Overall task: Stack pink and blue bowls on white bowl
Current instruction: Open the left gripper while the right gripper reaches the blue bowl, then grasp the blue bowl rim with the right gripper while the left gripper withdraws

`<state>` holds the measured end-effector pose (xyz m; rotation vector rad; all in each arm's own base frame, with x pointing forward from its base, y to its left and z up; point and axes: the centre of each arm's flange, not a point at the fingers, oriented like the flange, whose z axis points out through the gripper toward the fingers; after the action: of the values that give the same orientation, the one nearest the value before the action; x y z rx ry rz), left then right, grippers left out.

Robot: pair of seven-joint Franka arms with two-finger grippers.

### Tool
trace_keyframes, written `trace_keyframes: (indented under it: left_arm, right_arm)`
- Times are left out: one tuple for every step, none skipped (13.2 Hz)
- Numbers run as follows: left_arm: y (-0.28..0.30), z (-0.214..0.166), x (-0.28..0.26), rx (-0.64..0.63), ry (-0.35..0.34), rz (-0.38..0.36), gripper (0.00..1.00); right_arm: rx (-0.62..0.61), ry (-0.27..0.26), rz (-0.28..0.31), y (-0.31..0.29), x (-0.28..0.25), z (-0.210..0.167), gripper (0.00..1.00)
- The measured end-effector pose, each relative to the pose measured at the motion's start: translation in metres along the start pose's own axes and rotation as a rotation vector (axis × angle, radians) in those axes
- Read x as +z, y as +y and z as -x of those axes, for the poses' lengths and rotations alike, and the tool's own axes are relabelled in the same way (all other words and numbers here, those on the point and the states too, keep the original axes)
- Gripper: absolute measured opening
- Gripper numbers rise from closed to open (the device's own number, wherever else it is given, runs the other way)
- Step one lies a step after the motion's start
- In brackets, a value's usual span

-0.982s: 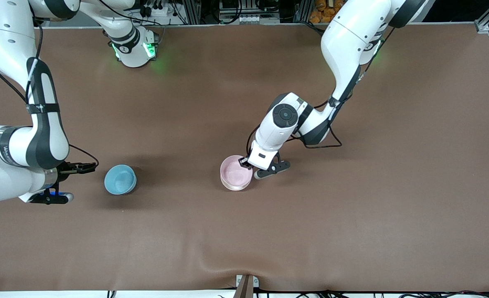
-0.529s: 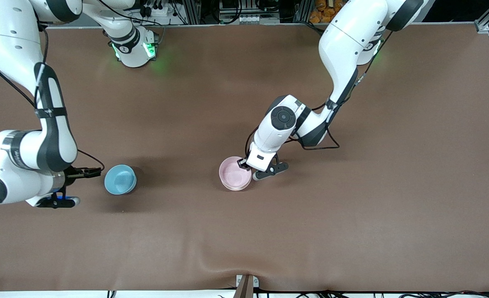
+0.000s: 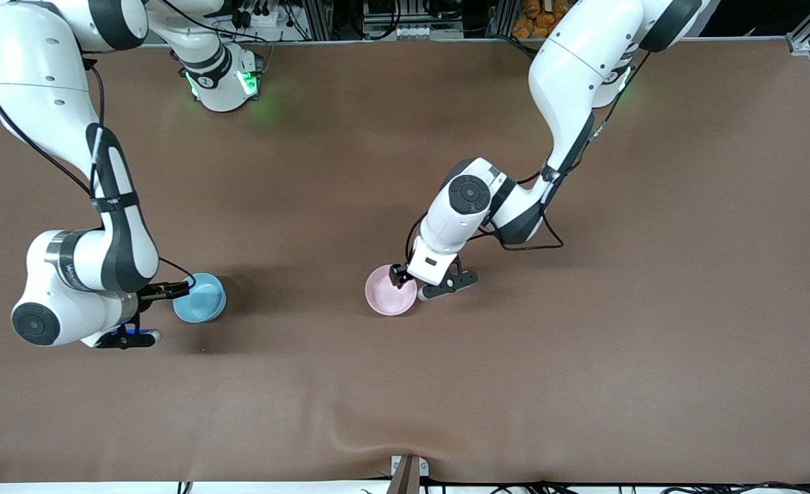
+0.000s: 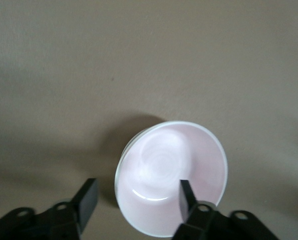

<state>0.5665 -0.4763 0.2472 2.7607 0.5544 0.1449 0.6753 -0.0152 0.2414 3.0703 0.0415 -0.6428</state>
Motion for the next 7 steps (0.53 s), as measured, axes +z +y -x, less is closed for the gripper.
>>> trace_keyframes:
  left_arm:
    - [0.001,-0.008,-0.008,0.012,0.020,-0.003,0.89]
    - [0.000,-0.018,-0.021,0.027,0.041,-0.019,0.98]
    - [-0.001,-0.032,-0.040,0.043,0.060,-0.043,1.00]
    - [-0.003,-0.046,-0.062,0.057,0.072,-0.062,1.00]
    - [-0.006,-0.060,-0.088,0.070,0.080,-0.079,1.00]
    - [-0.011,-0.074,-0.116,0.083,0.084,-0.100,1.00]
    - [-0.018,-0.087,-0.144,0.097,0.087,-0.120,1.00]
  right_arm:
    - [0.000,0.006,0.001,0.000,0.002,-0.002,1.00]
    - [0.000,0.008,0.001,0.000,0.004,-0.003,1.00]
    - [0.000,0.005,0.002,0.000,0.006,-0.004,1.00]
    - [0.000,0.005,0.002,0.000,0.007,-0.004,1.00]
    - [0.001,0.009,0.002,0.001,0.007,-0.005,1.00]
    - [0.001,0.014,0.002,0.001,0.006,-0.005,1.00]
    - [0.001,0.013,0.002,0.002,0.007,-0.005,1.00]
